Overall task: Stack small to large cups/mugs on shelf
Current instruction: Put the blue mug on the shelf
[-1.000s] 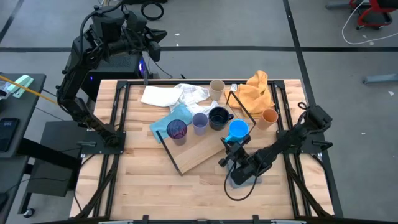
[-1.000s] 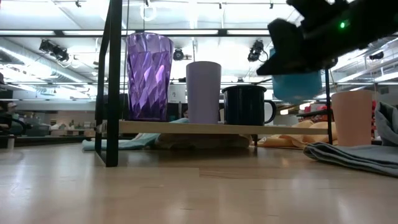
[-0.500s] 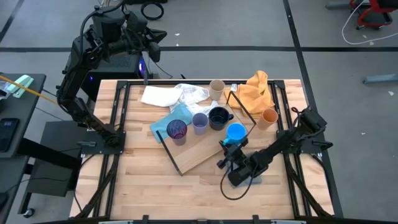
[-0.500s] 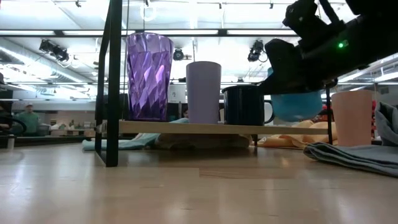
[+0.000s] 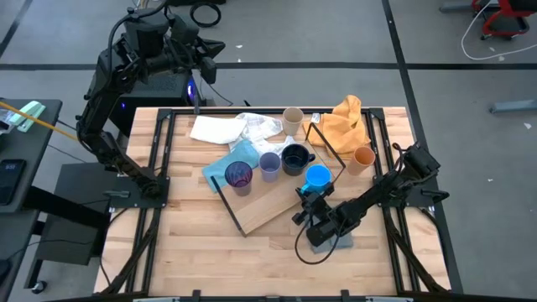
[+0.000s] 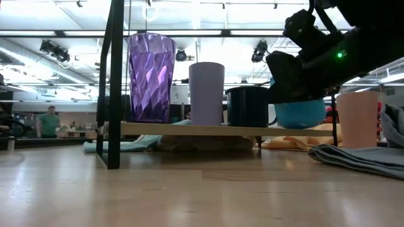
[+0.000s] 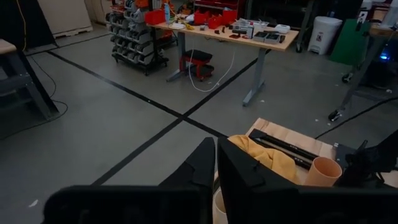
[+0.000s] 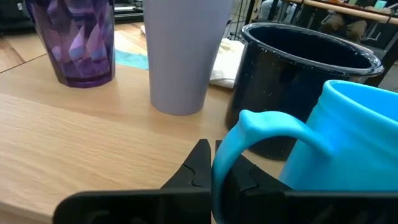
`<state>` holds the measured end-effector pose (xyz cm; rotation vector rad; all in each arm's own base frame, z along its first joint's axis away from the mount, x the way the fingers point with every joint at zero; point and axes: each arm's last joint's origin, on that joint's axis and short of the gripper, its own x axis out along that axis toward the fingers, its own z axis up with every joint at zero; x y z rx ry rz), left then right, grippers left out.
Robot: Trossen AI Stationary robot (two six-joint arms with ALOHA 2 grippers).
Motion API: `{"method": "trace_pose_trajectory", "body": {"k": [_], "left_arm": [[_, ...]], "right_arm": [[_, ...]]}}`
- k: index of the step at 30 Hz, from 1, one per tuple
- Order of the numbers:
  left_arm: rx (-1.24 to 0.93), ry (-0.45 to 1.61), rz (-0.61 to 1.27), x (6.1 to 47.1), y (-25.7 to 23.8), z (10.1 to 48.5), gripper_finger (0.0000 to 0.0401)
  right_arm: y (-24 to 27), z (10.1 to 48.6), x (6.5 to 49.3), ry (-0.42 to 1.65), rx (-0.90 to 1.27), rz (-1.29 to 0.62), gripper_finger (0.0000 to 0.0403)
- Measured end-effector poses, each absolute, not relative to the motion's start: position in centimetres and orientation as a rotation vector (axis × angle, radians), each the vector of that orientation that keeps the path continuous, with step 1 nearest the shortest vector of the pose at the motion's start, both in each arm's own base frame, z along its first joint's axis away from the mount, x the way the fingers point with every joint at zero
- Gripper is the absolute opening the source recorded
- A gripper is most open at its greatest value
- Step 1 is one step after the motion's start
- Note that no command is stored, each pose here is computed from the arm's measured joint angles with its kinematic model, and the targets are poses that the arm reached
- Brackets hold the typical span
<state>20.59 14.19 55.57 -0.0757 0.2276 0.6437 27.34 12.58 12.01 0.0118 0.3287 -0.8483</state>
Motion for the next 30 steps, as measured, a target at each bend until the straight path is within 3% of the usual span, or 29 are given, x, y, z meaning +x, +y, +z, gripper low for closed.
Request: {"method": "trace_pose_trajectory", "body": {"k": [30], "left_arm": [[-0.076,0.229,0.644,20.59,14.20,55.56,0.0035]], "right_arm": [[12.24,12.14,27.69,0.316,0.035,-0.858,0.0007]]}}
